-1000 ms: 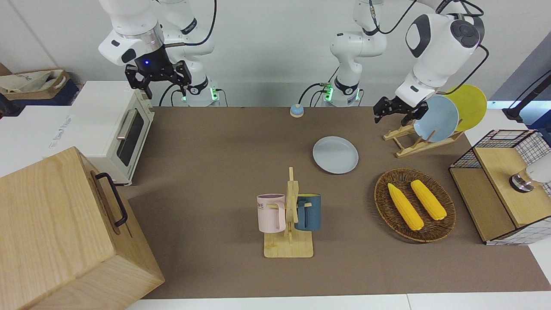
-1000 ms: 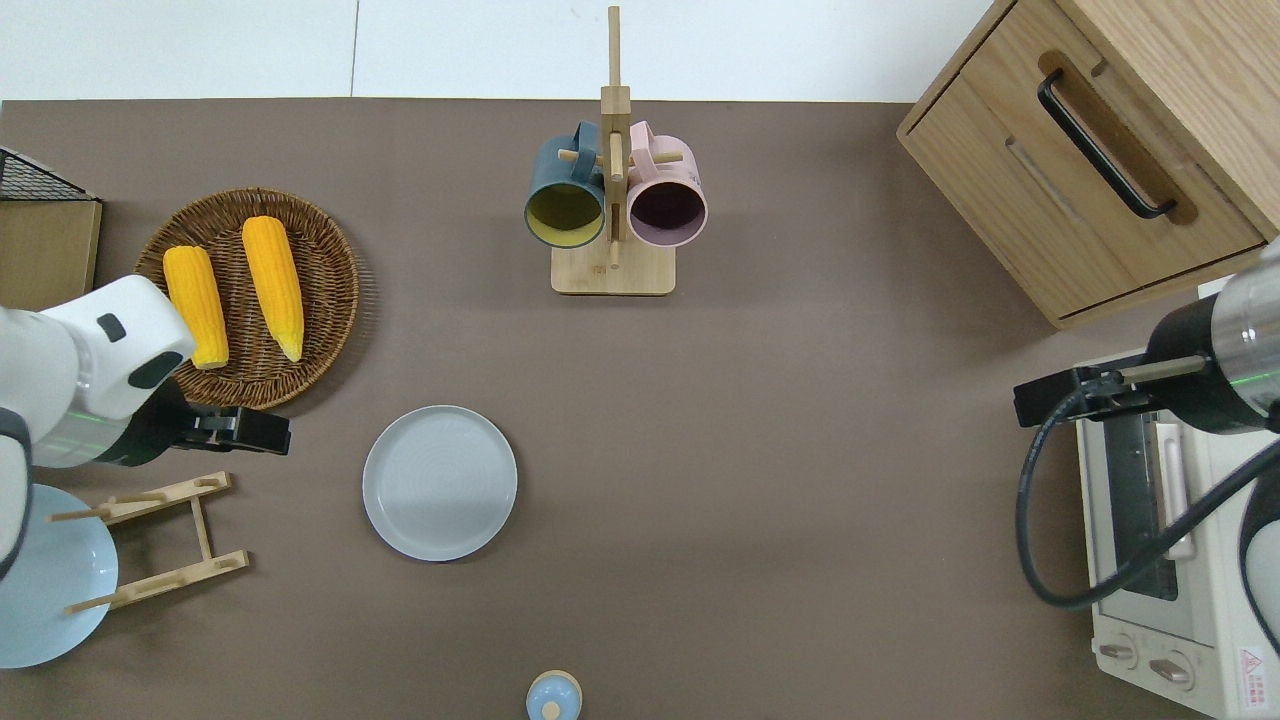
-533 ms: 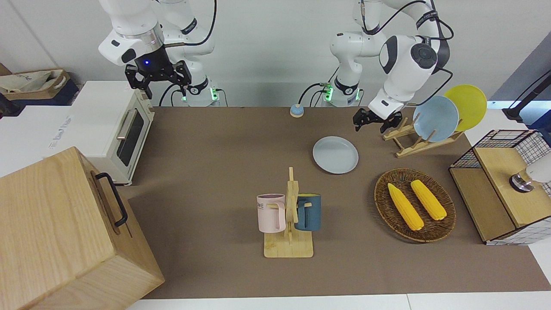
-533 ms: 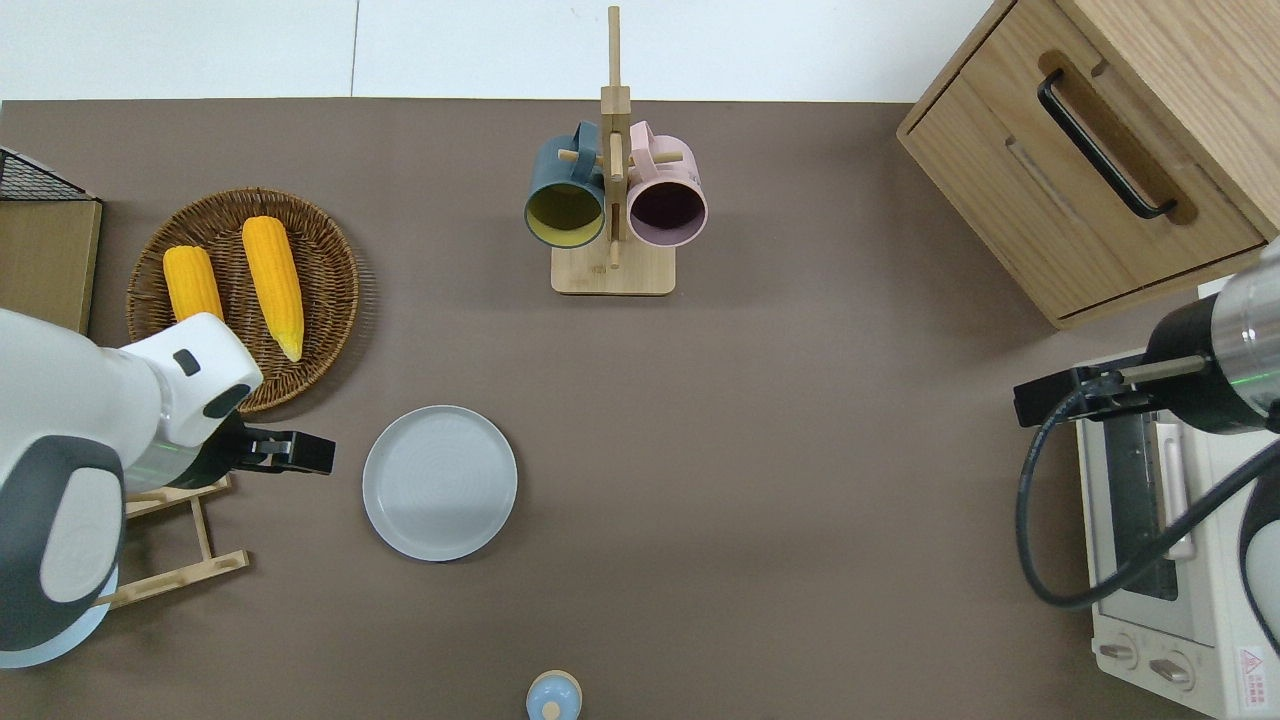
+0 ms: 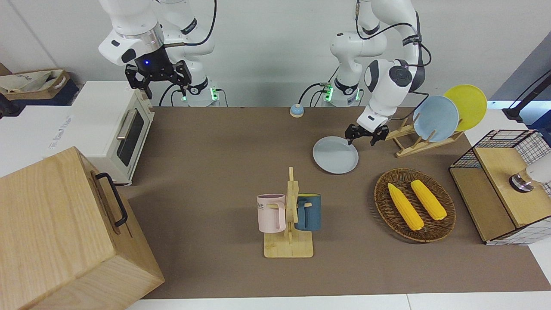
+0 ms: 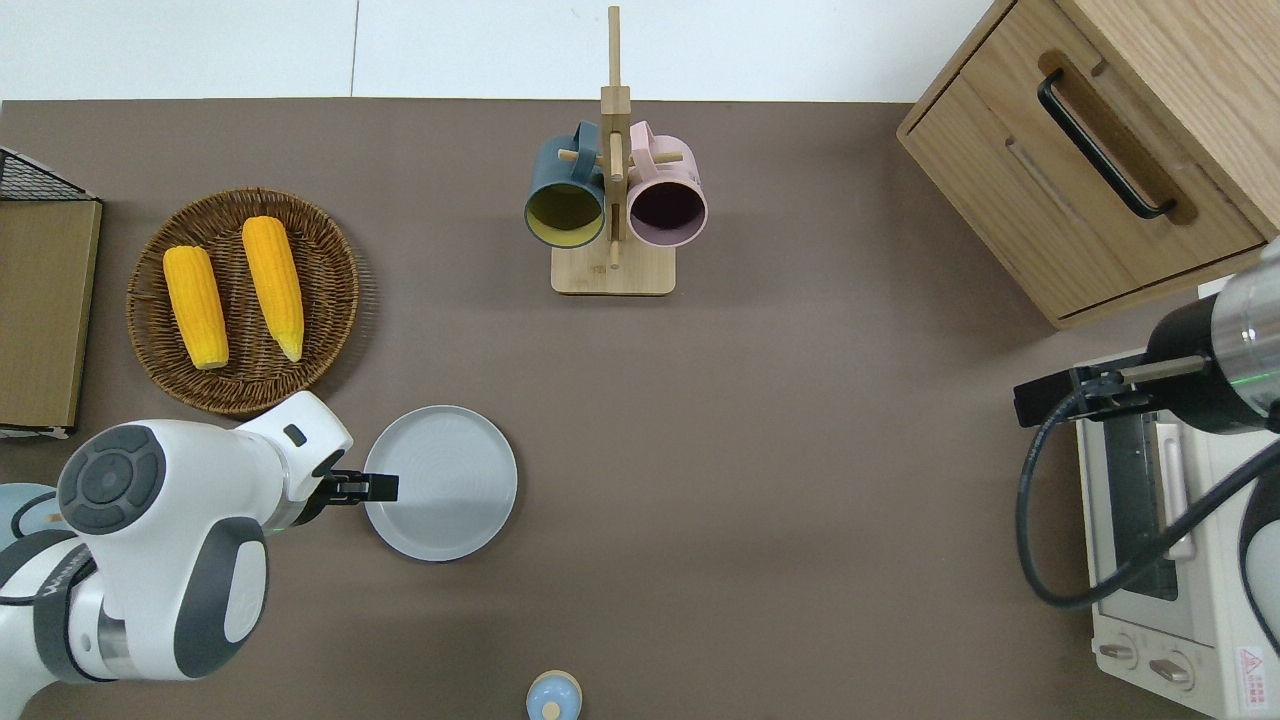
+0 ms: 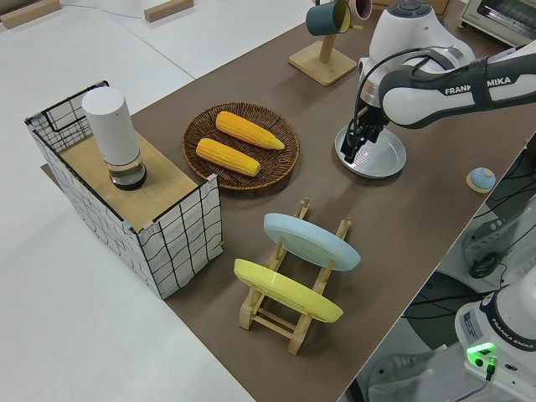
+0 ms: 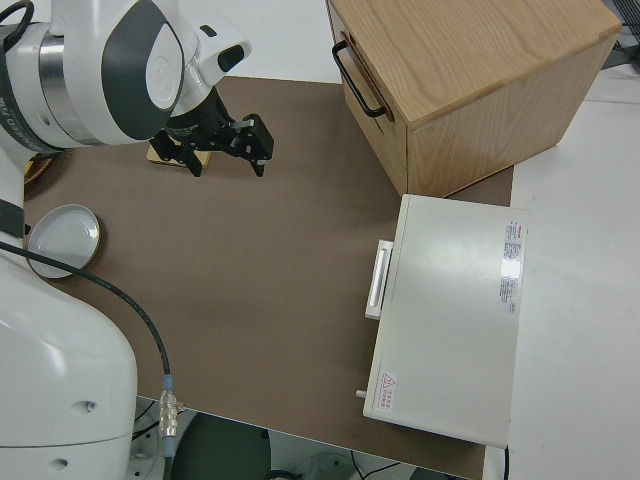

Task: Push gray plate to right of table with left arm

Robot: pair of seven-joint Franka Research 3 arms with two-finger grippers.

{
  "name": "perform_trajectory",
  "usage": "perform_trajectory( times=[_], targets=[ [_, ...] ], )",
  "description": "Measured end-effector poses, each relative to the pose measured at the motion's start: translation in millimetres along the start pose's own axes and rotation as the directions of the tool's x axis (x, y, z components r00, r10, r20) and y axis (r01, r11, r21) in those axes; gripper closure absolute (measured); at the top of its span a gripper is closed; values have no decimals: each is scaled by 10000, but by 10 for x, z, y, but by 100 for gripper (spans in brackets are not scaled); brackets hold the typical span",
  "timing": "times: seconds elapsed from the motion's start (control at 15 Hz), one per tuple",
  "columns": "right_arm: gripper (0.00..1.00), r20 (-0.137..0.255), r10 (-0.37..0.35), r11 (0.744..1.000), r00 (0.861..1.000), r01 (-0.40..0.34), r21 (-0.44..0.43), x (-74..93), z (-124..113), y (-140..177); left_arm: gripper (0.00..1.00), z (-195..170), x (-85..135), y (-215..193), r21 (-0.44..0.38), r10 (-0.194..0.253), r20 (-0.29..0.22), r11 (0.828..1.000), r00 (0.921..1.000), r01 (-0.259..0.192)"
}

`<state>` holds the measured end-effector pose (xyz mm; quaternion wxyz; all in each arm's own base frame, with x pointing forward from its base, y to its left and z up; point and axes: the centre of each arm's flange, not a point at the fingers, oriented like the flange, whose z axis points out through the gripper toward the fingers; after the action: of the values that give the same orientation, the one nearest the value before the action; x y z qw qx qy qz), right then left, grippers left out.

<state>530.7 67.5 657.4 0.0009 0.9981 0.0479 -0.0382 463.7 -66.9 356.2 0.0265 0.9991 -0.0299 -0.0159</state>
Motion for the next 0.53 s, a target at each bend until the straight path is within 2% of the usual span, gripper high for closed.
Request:
perform_trajectory(
  times=[0.2,0.53],
  targets=[
    [1,0,0,10000,10000,0,0,0,0,0,1,161,-70,-21,20,-32,108,10000,9999,32],
    [1,0,0,10000,10000,0,0,0,0,0,1,363,-55,-37,8,-70,206,10000,9998,70]
  ],
)
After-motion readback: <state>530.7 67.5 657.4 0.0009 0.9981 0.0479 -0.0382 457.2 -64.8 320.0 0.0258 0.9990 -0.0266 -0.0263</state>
